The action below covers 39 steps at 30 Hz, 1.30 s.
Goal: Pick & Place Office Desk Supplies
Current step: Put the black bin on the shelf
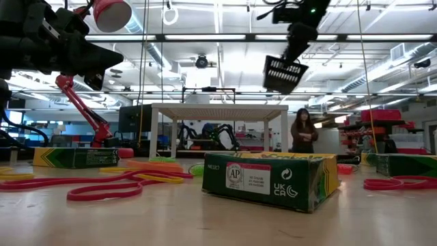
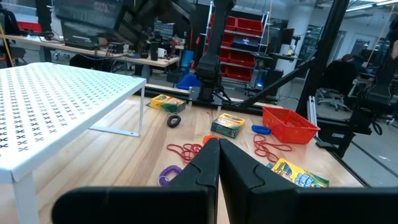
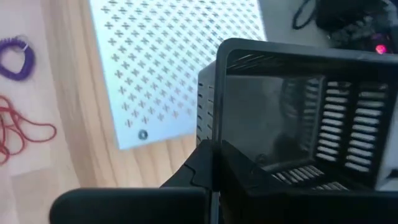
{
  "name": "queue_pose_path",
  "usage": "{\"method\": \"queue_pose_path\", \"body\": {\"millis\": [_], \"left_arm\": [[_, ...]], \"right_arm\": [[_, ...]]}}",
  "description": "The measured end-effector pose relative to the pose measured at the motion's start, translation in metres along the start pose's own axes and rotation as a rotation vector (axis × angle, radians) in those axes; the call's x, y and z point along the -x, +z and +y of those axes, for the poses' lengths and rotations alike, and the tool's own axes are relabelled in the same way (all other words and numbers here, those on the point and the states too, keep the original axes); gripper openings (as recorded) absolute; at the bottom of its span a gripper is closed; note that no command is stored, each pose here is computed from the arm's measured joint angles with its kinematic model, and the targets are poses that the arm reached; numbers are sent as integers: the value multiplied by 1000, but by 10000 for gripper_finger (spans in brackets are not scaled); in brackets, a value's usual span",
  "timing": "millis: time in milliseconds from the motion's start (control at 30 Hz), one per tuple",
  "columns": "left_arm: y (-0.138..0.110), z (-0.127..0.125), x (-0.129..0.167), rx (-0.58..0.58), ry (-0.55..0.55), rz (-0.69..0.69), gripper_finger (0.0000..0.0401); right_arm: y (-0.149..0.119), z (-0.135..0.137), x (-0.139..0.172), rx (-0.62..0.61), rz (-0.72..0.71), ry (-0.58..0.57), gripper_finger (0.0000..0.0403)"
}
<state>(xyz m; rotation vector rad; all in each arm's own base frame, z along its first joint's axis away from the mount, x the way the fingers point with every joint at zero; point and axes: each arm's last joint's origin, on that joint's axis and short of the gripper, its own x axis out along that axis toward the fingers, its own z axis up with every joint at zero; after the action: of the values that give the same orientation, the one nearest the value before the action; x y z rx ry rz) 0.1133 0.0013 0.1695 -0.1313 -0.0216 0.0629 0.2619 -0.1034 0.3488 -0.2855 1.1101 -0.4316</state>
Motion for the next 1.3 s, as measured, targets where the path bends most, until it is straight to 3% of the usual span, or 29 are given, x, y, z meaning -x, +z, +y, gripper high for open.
{"method": "queue_pose_path", "body": {"millis": [200,400,900,1300], "left_arm": [[0,0,0,0,0,0,12],[0,0,0,1,0,0,12],[0,0,0,3,0,1,12],[0,0,0,3,0,1,12]], "right_arm": [[26,4,-39,61,61,73,11],[36,9,-63,96,128,103,12],[37,11,-62,65,120,137,16],[37,10,-62,45,115,133,47]]}}
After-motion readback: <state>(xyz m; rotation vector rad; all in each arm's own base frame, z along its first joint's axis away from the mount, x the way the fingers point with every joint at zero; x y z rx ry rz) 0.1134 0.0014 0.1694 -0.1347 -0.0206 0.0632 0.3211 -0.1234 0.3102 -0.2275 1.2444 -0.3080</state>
